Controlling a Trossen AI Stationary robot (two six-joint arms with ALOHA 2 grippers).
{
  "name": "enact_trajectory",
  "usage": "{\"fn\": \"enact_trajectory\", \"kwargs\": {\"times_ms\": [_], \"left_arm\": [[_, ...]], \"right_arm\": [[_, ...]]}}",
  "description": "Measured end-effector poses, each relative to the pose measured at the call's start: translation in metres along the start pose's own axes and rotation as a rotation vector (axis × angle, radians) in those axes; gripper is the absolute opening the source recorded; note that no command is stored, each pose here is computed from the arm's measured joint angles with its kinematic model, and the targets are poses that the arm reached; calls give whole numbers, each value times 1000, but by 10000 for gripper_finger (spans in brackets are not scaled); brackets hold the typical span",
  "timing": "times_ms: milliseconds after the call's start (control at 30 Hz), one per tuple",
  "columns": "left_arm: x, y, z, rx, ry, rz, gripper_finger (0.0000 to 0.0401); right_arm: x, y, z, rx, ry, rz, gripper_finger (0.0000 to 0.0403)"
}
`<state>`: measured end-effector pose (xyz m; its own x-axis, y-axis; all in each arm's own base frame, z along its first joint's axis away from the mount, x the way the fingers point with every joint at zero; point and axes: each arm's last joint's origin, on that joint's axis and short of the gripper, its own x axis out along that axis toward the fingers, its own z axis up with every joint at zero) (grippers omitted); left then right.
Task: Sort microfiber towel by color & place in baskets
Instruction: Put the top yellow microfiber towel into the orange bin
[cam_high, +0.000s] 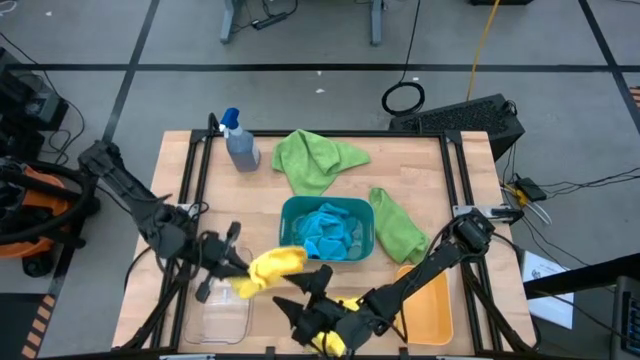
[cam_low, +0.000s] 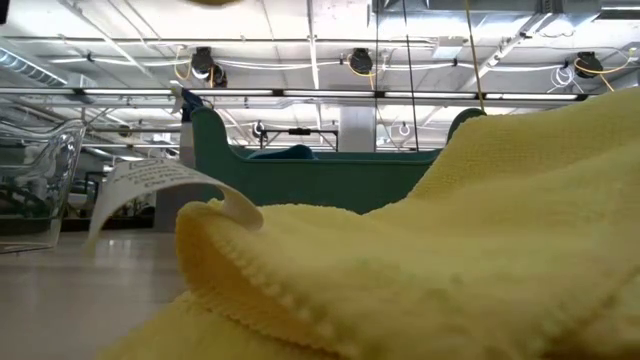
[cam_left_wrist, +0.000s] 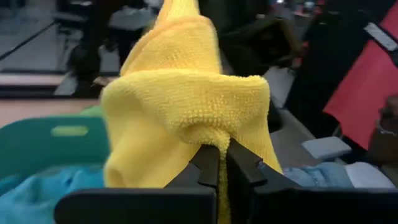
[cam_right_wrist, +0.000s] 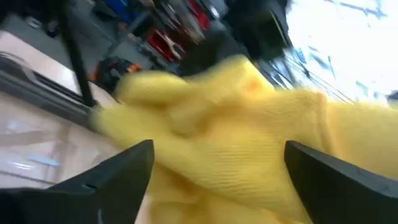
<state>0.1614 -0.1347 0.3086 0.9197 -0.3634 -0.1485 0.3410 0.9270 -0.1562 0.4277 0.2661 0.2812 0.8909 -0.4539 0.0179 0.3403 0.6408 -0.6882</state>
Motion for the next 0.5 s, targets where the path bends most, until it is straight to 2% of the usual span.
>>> {"fn": "enact_trajectory", "kwargs": {"times_ms": [133, 233, 500], "left_arm": [[7, -12, -5, 49, -3, -37, 11], [9, -16, -9, 81, 11, -15, 11], [12, -24, -18, 266, 29, 81, 13]], "right_arm": [[9, -3, -4, 78, 6, -4, 369], [15, -4, -6, 163, -15, 37, 367], [33, -1, -17, 374, -84, 293, 331]]}}
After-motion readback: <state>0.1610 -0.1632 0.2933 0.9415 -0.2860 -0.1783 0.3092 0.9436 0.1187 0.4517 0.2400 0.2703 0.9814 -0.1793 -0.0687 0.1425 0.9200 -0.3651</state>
